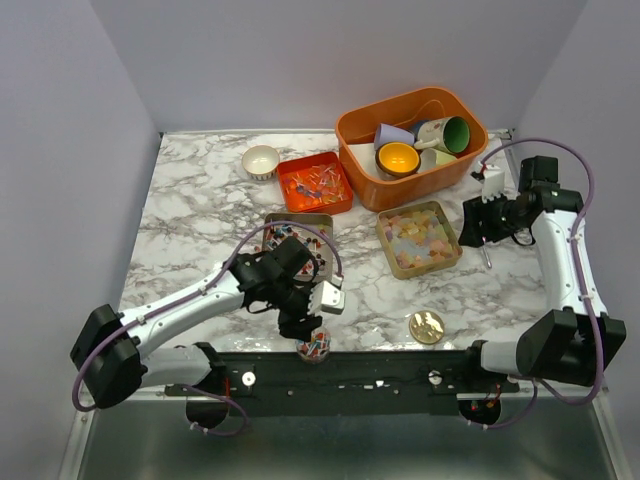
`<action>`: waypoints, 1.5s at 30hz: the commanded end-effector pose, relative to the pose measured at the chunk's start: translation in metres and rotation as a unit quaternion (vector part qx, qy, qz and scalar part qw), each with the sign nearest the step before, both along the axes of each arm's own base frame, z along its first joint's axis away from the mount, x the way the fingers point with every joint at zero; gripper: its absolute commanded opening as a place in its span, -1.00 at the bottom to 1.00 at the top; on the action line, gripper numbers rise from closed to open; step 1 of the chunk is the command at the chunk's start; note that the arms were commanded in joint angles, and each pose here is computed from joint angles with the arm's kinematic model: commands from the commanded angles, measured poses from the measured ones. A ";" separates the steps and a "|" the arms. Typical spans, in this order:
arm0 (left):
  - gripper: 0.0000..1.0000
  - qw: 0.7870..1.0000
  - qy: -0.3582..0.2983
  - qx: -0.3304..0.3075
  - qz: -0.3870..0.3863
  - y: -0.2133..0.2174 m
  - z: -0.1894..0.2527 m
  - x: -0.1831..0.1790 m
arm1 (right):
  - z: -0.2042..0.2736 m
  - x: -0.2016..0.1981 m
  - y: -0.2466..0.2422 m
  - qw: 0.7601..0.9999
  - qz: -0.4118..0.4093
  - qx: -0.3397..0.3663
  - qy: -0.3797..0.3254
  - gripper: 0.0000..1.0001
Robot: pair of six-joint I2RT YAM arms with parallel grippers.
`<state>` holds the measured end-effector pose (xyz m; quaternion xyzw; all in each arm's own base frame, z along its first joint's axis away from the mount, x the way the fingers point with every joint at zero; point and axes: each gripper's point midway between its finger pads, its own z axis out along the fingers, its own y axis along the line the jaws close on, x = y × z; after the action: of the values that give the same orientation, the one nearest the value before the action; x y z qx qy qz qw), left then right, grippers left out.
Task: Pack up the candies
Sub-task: Move the packing bottle to the center of the board.
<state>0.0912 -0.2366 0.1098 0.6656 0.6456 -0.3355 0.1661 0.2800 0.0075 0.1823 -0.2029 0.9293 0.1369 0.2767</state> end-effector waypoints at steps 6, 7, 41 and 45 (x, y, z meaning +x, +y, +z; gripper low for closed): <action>-0.16 0.996 -0.070 0.009 0.044 -0.027 -0.021 0.031 | 0.000 -0.023 0.009 1.000 0.012 0.007 -0.003 0.32; -0.19 0.996 -0.076 0.006 0.044 -0.031 -0.020 0.033 | 0.000 -0.024 0.010 1.000 0.013 0.008 -0.004 0.32; -1.00 0.988 -0.136 -0.020 0.075 -0.110 -0.008 0.100 | -0.027 -0.069 0.031 0.942 0.295 -0.058 -0.147 0.53; -1.00 0.983 -0.149 -0.010 0.103 -0.122 -0.010 0.120 | -0.058 -0.101 0.050 0.885 0.422 -0.070 -0.185 0.78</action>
<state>0.1815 -0.3339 0.0899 0.6636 0.6599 -0.2415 0.2566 0.2053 0.0320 0.1513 -0.4425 0.8255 0.1221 0.3285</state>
